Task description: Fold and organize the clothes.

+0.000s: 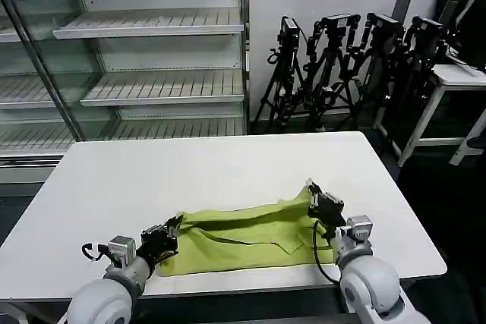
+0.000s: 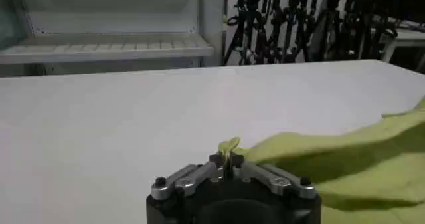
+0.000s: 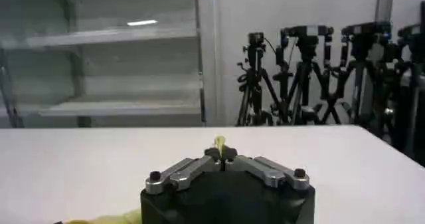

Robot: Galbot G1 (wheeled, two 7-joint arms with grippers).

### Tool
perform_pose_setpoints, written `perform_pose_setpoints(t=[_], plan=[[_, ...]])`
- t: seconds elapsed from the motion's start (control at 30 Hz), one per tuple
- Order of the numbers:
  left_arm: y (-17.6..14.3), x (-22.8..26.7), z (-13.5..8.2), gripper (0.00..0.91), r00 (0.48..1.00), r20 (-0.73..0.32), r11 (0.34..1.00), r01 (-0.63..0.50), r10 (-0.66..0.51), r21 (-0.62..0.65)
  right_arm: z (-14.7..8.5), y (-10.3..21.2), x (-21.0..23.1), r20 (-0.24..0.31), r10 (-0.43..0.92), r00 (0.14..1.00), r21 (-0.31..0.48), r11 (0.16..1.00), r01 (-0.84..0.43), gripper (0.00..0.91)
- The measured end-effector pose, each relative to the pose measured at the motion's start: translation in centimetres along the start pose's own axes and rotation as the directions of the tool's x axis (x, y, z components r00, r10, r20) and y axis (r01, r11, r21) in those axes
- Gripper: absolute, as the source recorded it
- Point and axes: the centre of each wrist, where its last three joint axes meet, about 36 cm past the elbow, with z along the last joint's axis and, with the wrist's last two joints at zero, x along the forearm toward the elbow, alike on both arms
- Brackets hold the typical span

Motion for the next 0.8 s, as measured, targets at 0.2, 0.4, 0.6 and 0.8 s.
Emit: perform_pose_setpoints(t=[0.2,0.4,0.6,0.8], plan=[[-0.2,0.1,0.7,0.907,1.0,-0.013,1.0,0.009,-0.009,-0.009,1.4,0.4,1.0,-0.058,0.024,0.998,-0.005,1.0,-0.024,0.907],[-0.4,0.4,1.1,0.907,1.0,-0.008,1.0,0.027,-0.027,-0.007,1.9,0.7,2.1,-0.079,0.044,0.996,0.005,0.999,-0.043,0.907],[-0.8,1.1,1.4,0.907,0.998,0.012,0.998,0.055,-0.055,0.011,1.5,0.7,3.6,-0.068,0.061,0.996,0.007,0.998,-0.06,0.907],[-1.6,1.3,1.8,0.907,0.997,0.008,0.995,0.077,-0.077,0.058,1.0,1.0,5.3,-0.054,0.075,0.996,-0.003,0.997,-0.075,0.907]])
